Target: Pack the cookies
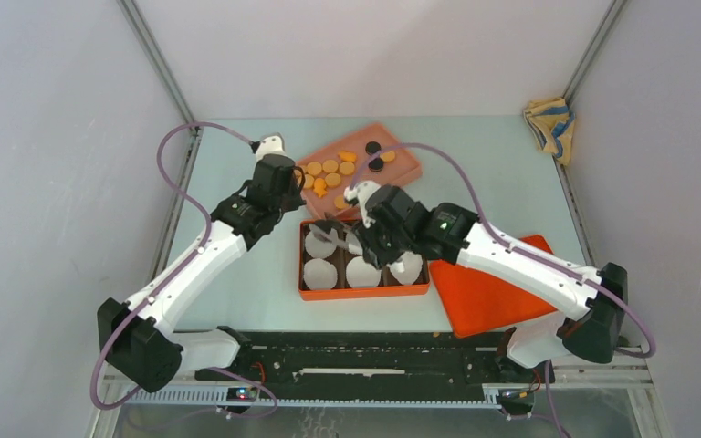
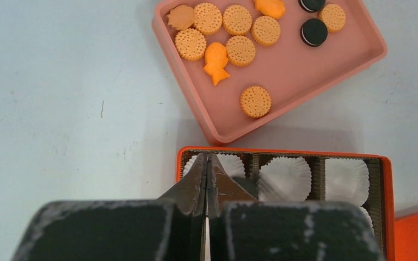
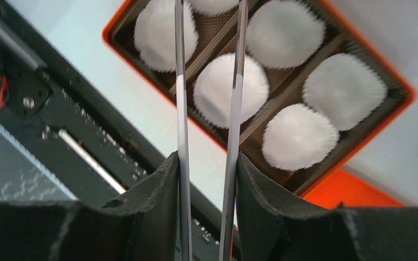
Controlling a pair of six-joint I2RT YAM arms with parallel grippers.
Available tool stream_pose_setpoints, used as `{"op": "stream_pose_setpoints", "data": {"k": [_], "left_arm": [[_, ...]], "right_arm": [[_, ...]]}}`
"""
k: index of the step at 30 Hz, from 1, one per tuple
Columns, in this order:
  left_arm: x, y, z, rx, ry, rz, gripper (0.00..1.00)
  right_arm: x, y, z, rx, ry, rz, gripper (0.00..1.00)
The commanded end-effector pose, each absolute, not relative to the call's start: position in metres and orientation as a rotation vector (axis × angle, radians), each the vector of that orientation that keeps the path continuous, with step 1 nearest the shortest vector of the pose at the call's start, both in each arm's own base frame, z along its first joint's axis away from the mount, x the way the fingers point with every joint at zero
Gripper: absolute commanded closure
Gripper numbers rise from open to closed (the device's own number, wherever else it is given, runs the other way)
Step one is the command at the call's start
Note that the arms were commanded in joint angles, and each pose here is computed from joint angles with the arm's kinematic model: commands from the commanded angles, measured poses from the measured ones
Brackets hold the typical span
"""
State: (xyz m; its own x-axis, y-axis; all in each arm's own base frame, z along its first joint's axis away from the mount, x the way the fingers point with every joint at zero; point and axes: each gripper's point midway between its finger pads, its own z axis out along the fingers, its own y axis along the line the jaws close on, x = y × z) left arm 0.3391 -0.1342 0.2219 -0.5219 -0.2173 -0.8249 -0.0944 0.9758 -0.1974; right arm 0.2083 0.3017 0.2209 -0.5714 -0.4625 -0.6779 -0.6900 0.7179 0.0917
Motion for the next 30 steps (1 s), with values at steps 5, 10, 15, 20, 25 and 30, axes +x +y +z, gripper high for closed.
{"op": "stream_pose_setpoints", "data": {"k": [5,10,15,20,25,30], "left_arm": [[0.328,-0.122,0.239,-0.261,2.061,-0.154,1.0],[0.322,-0.112,0.241,-0.272,2.049,-0.124,1.0],[0.319,-0.108,0.238,-0.275,2.048,-0.107,1.0],[0.321,-0.109,0.235,-0.273,2.057,-0.103,1.0],[0.322,-0.111,0.234,-0.272,2.065,-0.108,1.0],[0.321,-0.115,0.236,-0.262,2.068,-0.132,1.0]], "right_arm": [[0.185,0.326,0.201,-0.908,2.3,0.478,1.0],[0.202,0.336,0.183,-0.903,2.309,0.448,1.0],[0.221,0.33,0.166,-0.882,2.346,0.396,1.0],[0.231,0.323,0.162,-0.862,2.355,0.353,0.94],[0.235,0.321,0.171,-0.832,2.339,0.361,0.58],[0.232,0.327,0.186,-0.83,2.317,0.416,0.53]]}}
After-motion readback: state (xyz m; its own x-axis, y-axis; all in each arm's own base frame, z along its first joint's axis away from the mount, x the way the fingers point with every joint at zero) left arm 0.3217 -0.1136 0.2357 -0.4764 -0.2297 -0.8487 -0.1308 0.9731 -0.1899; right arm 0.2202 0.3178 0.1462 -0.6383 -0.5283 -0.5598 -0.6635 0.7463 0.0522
